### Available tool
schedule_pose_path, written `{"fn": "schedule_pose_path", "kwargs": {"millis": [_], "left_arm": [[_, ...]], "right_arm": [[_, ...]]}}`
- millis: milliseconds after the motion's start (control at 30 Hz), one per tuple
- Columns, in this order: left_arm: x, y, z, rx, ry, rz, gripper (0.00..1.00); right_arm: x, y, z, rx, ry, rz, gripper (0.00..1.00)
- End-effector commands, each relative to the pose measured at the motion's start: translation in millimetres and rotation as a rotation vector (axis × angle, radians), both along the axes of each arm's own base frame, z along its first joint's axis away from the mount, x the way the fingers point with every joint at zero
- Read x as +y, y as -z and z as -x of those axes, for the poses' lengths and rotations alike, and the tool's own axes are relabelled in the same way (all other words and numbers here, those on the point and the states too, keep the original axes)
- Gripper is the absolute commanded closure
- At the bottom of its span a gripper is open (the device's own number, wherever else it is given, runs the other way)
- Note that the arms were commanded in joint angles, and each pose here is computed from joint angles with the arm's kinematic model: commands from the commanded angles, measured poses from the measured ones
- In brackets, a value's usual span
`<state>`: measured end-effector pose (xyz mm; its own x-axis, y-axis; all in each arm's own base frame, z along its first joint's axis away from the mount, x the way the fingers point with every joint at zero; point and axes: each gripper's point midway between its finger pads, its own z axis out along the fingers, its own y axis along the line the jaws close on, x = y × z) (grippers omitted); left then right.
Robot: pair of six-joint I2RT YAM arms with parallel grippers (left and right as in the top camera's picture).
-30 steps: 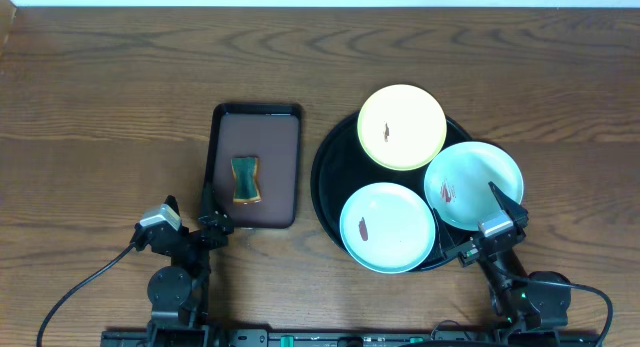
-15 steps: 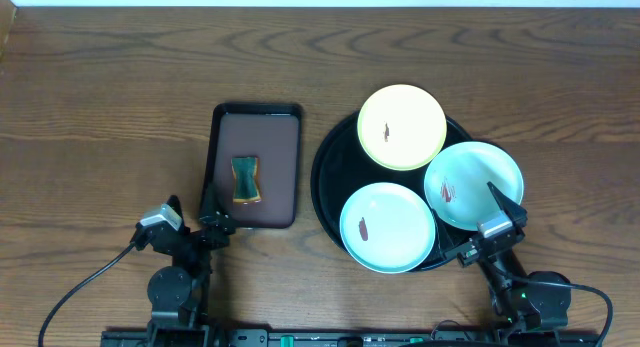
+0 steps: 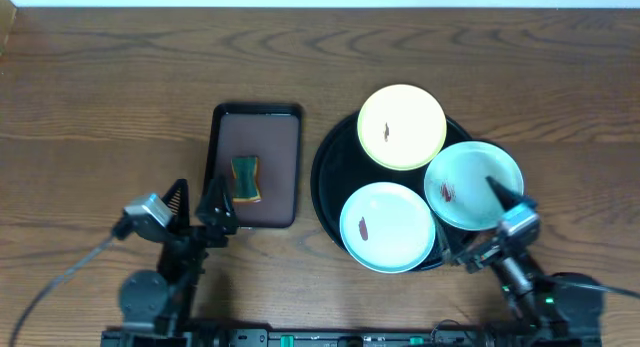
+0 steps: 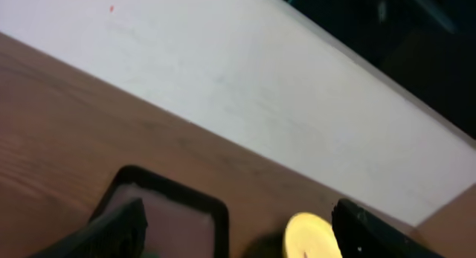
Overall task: Clean dirty plates on tray and stack at the side
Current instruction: 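Move left gripper over the sponge and right gripper to the yellow plate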
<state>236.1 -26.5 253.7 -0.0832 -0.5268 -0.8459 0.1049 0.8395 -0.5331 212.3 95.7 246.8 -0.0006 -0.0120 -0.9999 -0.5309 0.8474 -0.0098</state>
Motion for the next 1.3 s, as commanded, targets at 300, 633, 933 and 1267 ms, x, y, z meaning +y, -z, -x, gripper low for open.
{"fn": "schedule_pose_path", "kwargs": {"millis": [300, 633, 933, 1267], "left_arm": [[-21.5, -15.1, -44.2, 0.657, 0.14, -0.084, 0.19], [-27.8, 93.5, -49.2, 1.112, 0.199, -0.089, 0.35], [-42.1, 199.7, -62.1, 1.406, 0.188, -0.293, 0.71], [-34.4, 255.9, -71.6, 1.501, 0.073, -0.337, 0.92]], "right_arm": [[5.9, -49.6, -53.3, 0.655, -0.023, 0.078, 0.01], [12.9, 8.4, -83.1, 0.996, -0.017, 0.011, 0.01], [12.9, 28.5, -81.5, 1.091, -0.015, 0.018, 0.08], [12.5, 31.8, -75.1, 1.124, -0.014, 0.02, 0.07]]}}
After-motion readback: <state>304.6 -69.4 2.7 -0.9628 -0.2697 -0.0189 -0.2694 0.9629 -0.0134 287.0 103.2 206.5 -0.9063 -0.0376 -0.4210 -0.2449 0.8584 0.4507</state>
